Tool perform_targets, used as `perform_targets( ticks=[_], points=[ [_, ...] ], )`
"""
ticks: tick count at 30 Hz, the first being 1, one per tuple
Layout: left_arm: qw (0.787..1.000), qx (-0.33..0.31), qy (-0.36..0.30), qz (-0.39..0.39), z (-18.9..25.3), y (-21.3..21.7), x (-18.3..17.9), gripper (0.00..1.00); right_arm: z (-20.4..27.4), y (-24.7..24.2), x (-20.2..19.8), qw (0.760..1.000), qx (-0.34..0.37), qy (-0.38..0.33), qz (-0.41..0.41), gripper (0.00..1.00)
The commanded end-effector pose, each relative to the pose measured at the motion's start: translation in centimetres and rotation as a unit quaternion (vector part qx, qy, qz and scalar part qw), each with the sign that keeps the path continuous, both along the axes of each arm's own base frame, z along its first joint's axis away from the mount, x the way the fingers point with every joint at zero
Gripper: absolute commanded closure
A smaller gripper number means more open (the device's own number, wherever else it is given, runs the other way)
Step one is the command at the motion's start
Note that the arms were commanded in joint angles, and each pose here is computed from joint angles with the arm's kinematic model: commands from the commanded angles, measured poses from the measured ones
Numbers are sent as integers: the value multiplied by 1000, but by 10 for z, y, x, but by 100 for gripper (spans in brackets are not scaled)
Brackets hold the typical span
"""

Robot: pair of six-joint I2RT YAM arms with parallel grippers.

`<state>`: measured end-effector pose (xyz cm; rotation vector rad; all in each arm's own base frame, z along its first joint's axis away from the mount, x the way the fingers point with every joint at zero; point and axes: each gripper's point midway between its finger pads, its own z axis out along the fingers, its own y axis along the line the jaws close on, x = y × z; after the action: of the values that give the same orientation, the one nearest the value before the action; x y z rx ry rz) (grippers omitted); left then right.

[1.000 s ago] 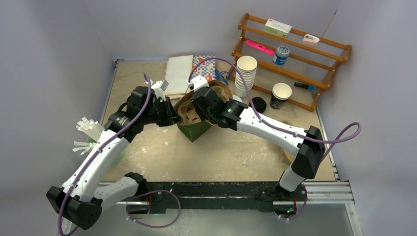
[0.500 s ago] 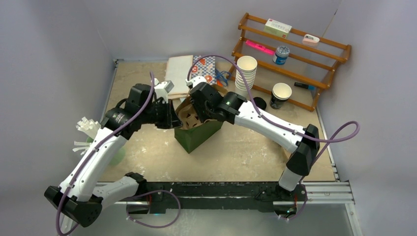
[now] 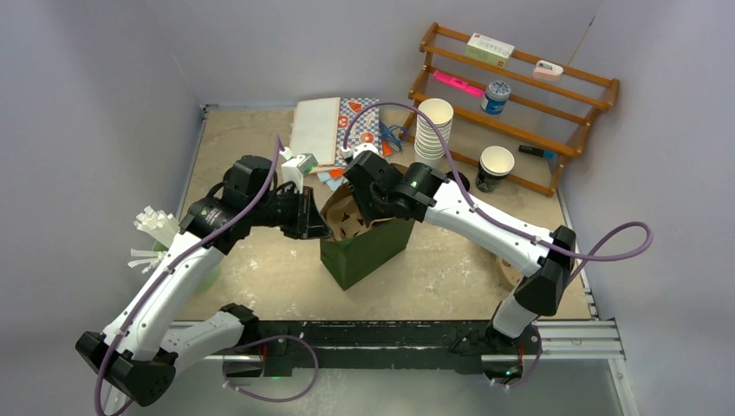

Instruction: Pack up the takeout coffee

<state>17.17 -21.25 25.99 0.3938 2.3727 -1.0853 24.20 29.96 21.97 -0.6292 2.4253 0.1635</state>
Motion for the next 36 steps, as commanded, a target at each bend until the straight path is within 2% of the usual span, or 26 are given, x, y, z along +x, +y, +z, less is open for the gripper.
perform_targets(
  ticks=[1,6,7,11,16,25,30,36],
  points=[
    [999,-21,-9,-27,11,-5,-12,86,1,-17,0,999,-19,-3,-28,81],
    [999,11,-25,-29,6,2,-9,59,-11,-9,1,999,-29,13,-20,81],
    [999,15,-32,-31,5,4,-9,57,-13,-7,0,999,-29,17,-18,81],
    [998,38,-38,-20,0,11,-6,58,-18,-5,-2,999,-23,23,-16,81],
    [998,32,-34,-30,-3,8,-7,64,-29,-1,-2,999,-24,32,-8,81],
    [997,45,-59,-12,11,13,2,64,-40,-6,-4,999,-35,33,-10,81],
    [991,83,-99,38,34,32,17,60,-53,-10,-5,999,-40,31,-11,82],
    [977,129,-146,93,59,57,30,48,-54,-13,-4,998,-46,27,-14,83]
  ],
)
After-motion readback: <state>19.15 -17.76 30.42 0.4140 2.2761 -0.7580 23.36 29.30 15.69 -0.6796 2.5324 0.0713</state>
